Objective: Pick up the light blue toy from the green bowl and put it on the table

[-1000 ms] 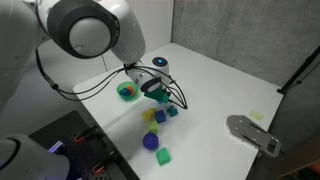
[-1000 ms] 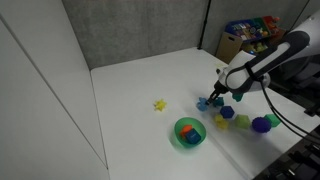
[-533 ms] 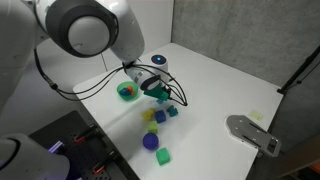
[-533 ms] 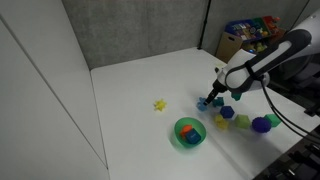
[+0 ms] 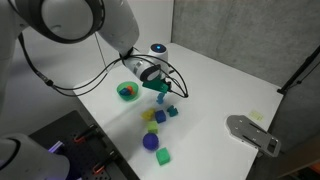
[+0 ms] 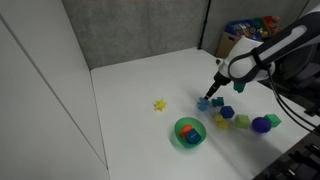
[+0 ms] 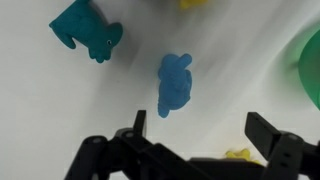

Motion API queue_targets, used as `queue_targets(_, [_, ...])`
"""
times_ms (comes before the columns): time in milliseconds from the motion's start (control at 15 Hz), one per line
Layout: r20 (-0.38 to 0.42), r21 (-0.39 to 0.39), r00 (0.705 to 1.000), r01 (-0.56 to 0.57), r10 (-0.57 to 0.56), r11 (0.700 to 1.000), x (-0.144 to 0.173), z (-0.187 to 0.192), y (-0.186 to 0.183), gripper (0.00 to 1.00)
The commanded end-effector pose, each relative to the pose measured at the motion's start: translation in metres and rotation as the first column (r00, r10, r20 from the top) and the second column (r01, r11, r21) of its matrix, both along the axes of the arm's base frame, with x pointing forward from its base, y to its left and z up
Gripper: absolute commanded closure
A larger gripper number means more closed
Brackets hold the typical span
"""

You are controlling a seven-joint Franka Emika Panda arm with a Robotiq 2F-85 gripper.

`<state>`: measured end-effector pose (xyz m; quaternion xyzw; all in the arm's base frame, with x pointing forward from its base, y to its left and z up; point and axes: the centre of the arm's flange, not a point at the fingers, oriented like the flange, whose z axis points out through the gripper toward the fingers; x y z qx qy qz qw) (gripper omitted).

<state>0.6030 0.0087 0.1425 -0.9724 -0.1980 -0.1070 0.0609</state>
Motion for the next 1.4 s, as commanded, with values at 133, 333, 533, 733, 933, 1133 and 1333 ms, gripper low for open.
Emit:
queue_targets(133, [-0.108,0.006,0.990,0.092,-0.090,0.996,-0.021,0.058,-0.012,0.00])
queue_targets(333, [-0.203,0.021,0.965,0.174,-0.166,0.985,-0.024,0.086,-0.015,0.00])
queue_targets(533, [-0.280,0.014,0.928,0.260,-0.246,0.965,-0.031,0.115,-0.012,0.00])
queue_targets(733, [-0.339,-0.044,0.880,0.338,-0.332,0.940,-0.043,0.145,0.001,0.00])
queue_targets(933, [-0.365,-0.105,0.837,0.398,-0.408,0.911,-0.058,0.177,0.023,0.00])
queue_targets(1133, [-0.360,-0.165,0.815,0.424,-0.455,0.890,-0.076,0.206,0.045,0.00])
queue_targets(1333, [-0.313,-0.253,0.818,0.417,-0.482,0.873,-0.100,0.232,0.061,0.00])
